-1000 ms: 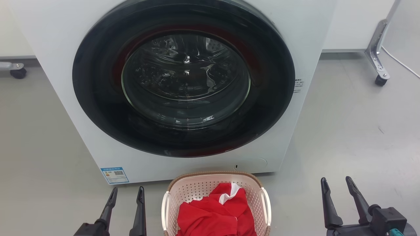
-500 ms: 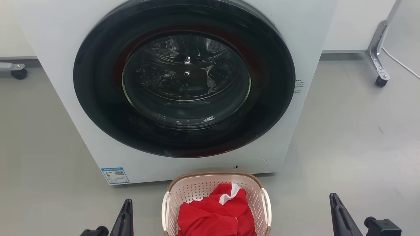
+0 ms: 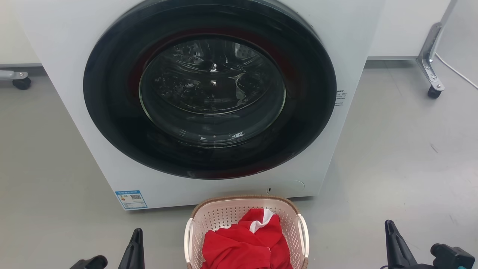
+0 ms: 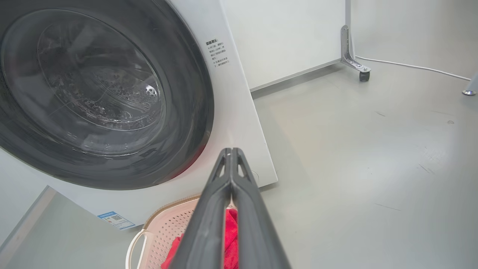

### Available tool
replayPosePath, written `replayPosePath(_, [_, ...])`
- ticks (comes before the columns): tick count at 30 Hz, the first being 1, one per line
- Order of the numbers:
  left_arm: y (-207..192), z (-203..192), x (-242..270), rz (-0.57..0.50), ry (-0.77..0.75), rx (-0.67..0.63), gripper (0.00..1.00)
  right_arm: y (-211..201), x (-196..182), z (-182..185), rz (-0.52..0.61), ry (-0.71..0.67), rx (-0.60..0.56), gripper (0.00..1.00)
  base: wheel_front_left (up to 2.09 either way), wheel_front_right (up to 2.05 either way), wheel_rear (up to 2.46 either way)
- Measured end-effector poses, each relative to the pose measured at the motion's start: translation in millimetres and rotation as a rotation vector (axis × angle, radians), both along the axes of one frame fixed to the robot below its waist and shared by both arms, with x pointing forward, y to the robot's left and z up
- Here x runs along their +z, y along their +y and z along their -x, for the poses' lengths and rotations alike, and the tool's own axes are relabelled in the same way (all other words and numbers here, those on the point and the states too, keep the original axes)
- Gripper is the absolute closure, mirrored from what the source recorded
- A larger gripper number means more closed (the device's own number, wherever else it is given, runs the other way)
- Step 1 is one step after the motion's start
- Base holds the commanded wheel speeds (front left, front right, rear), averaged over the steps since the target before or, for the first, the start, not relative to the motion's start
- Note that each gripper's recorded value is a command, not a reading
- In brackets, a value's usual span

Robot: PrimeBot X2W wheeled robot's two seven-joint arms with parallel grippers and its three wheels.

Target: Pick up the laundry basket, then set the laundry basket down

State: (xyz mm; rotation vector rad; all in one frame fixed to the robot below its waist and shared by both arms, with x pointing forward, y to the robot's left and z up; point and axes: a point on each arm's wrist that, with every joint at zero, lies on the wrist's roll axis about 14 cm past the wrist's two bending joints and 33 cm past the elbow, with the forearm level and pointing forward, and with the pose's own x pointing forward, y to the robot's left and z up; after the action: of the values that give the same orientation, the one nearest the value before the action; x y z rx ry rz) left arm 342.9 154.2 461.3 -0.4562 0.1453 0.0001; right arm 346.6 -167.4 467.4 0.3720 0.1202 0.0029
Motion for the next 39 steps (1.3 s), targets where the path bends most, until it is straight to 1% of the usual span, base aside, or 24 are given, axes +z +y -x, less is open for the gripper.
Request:
replayPosePath(5, [3,-1,-3,0.065,0.021,0.014,1.0,-4,-4,-1,-0.071,0.026,-0.017,1.0,0.0,0.0,0.0])
replayPosePath(9, [7,-3,-4,0.096,0.034,0.026,1.0,-6,-3,-4,-0.11,0.029,-0.03,1.0,0.0,0.0,0.0])
replayPosePath(20, [11,-7,-7,0.245,0.064,0.054,1.0,-12,-7,-7,-0.274,0.065,-0.068,1.0,0.0,0.0,0.0])
replayPosePath(39, [19,-16,-3,0.506,0.075,0.092,1.0,-20,-4,-17,-0.551,0.074,-0.113,1.0,0.0,0.0,0.0])
